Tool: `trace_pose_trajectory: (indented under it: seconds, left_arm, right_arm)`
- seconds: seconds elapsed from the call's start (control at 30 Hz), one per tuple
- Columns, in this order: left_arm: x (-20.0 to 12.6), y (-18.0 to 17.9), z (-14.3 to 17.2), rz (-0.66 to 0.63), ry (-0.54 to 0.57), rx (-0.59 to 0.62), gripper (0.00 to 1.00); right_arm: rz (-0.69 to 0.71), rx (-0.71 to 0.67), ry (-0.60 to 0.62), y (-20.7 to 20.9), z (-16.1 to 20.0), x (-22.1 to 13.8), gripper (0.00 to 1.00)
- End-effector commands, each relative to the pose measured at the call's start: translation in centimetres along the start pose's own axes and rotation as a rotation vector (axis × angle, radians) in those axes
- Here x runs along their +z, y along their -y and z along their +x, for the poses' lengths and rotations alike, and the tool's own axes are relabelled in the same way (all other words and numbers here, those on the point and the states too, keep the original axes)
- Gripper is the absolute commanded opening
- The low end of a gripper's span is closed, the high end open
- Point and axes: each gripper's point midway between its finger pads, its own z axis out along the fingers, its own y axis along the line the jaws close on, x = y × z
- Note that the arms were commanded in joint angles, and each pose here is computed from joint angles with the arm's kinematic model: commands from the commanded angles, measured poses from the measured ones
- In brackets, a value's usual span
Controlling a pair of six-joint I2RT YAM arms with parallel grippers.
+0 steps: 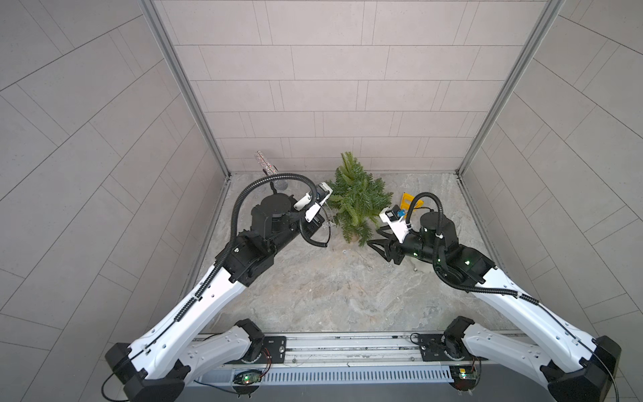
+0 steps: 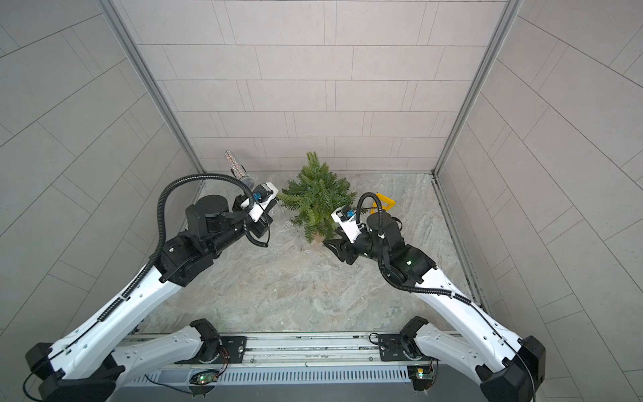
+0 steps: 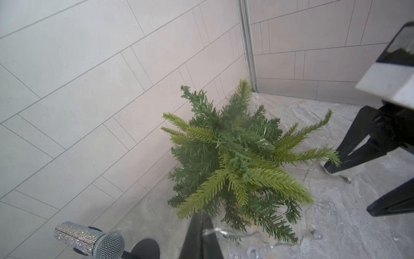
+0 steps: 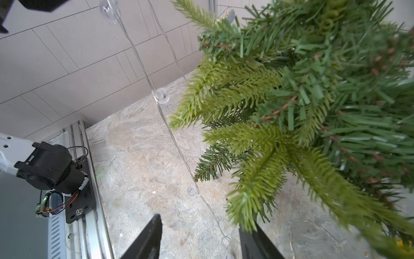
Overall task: Remove string lights from the small christmas tree
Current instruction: Place the light string at the center of the board.
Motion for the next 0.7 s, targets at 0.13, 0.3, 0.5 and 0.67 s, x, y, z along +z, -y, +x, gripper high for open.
trace_pose_trajectory:
  seconds: [0.13, 0.3, 0.5, 0.67]
  left_arm:
    - [-1.2, -2.6, -2.9, -0.093, 0.053, 0.070, 0.00]
    - [-2.1, -3.1, -2.5, -0.108, 0.030, 0.074, 0.00]
    - [-5.5, -2.8, -1.4, -0.089, 0.001, 0.035, 0.00]
    - [-7.3, -1.0, 1.5, -0.028, -0.060, -0.051, 0.00]
  right_arm:
    - [-0.024, -0.032, 0.014, -0.6, -0.2, -0.1, 0.55]
    - [-0.019, -0.036, 0.012, -0.6, -0.1, -0.4, 0.55]
    - [0.012, -0.029, -0.004, 0.0, 0.3, -0.4, 0.55]
    - [0.050, -0.012, -0.015, 0.7, 0.7, -0.2, 0.54]
